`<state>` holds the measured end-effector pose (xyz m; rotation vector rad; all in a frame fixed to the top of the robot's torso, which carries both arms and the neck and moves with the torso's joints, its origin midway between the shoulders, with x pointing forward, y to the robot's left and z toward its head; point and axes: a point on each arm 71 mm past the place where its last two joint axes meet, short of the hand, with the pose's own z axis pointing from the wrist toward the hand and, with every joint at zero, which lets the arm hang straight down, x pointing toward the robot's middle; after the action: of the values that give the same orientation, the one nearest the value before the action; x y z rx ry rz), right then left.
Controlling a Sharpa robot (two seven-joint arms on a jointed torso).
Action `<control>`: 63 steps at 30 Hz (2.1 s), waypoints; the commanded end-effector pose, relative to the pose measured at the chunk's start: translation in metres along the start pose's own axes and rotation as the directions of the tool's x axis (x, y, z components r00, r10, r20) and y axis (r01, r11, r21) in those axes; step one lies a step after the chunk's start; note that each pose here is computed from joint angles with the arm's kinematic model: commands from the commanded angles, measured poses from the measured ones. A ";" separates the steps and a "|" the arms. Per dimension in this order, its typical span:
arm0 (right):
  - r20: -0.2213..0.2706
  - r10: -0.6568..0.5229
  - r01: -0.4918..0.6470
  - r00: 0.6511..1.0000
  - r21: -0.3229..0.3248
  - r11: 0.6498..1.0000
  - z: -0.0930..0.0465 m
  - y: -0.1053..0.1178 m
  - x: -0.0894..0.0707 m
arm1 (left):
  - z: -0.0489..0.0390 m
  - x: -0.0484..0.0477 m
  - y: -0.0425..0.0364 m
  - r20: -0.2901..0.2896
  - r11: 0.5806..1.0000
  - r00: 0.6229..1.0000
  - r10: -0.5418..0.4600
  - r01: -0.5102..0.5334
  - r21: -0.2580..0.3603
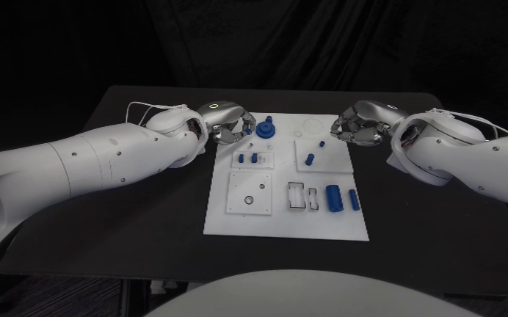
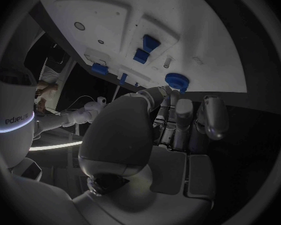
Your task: Assemble the parts on the task board
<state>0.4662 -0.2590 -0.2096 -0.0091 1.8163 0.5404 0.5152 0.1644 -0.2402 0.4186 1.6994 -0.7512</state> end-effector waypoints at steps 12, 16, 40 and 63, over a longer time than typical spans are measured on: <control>-0.019 -0.004 0.004 1.000 0.013 1.000 -0.003 -0.002 0.004 | 0.0024 0.0202 -0.0043 -0.065 1.000 0.998 -0.027 0.027 -0.003; -0.019 -0.004 0.004 1.000 0.013 1.000 -0.003 -0.003 0.004 | 0.0028 0.0221 -0.0039 -0.065 1.000 0.997 -0.029 0.028 -0.011; -0.016 -0.003 0.003 1.000 0.014 1.000 -0.003 -0.003 0.003 | 0.0061 0.0310 0.0011 -0.111 0.998 0.993 -0.036 0.030 -0.054; -0.016 -0.003 0.003 1.000 0.013 1.000 -0.002 -0.002 0.004 | 0.0062 0.0365 0.0021 -0.131 0.997 0.990 -0.043 0.034 -0.067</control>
<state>0.4637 -0.2600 -0.2121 -0.0087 1.8302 0.5398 0.5133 0.1561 -0.2703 0.3986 1.8195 -0.7190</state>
